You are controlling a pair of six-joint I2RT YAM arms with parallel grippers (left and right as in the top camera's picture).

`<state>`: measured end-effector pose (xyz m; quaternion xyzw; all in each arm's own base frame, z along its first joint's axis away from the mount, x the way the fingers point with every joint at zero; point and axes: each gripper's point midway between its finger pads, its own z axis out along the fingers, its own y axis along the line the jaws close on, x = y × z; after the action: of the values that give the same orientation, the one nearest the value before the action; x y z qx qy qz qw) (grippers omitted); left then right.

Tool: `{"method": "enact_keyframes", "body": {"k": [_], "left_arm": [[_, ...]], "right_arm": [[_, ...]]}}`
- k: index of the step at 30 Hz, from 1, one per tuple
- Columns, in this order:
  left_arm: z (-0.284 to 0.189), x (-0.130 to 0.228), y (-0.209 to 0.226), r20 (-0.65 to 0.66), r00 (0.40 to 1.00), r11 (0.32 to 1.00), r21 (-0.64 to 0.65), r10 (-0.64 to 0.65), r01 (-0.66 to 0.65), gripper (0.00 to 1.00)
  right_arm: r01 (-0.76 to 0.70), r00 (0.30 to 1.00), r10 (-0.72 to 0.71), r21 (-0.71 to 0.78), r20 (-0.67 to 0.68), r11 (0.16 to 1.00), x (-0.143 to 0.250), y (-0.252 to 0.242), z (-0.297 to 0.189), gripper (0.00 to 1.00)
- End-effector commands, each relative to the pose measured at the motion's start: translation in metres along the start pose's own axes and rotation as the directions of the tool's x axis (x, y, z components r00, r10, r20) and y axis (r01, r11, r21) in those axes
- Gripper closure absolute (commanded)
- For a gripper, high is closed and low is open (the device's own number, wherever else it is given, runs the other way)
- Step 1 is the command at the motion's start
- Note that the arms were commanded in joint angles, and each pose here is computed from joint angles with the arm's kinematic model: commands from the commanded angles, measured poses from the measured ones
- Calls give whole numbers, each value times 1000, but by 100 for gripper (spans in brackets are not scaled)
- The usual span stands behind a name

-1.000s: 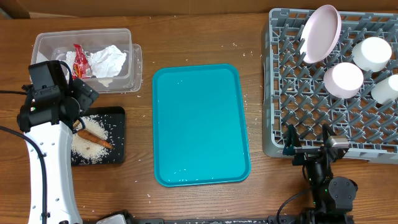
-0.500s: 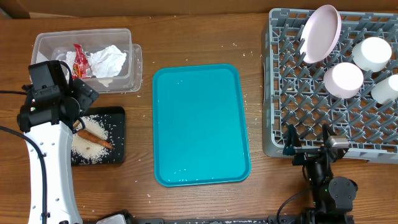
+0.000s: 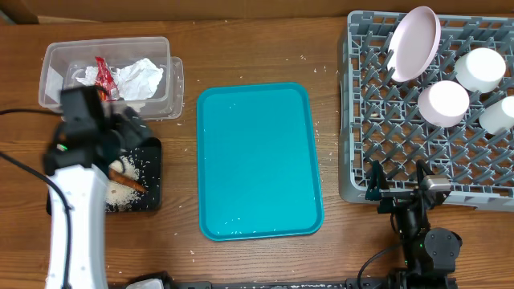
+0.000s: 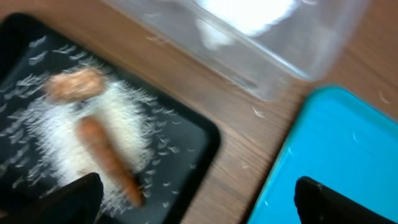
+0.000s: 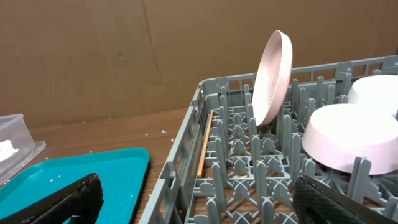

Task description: Sort waste into correct bins and load items into the dishwasher

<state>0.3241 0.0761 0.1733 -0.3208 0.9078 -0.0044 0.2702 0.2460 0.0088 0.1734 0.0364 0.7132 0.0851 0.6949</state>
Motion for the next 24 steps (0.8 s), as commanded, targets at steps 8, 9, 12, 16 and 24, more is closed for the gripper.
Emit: {"method": "enact_keyframes", "body": {"k": [8, 9, 12, 16, 24], "left_arm": [[-14, 64, -37, 352, 889, 892, 233, 294, -387, 0], [-15, 68, -37, 383, 876, 882, 245, 294, -403, 0], [-17, 76, -36, 478, 833, 856, 268, 281, -442, 0], [-17, 82, -32, 572, 788, 846, 285, 228, -451, 0], [-21, 94, -21, 661, 731, 835, 296, 171, -463, 0]], "right_arm": [[-4, 1000, 3, 13, 6, 1000, 1, -3, 0, 0], [-3, 1000, 3, 13, 6, 1000, 1, -3, 0, 0], [-3, 1000, 3, 13, 6, 1000, 1, -3, 0, 0], [-3, 1000, 3, 13, 6, 1000, 1, -3, 0, 0], [-3, 1000, 3, 13, 6, 1000, 1, -3, 0, 0]]}}
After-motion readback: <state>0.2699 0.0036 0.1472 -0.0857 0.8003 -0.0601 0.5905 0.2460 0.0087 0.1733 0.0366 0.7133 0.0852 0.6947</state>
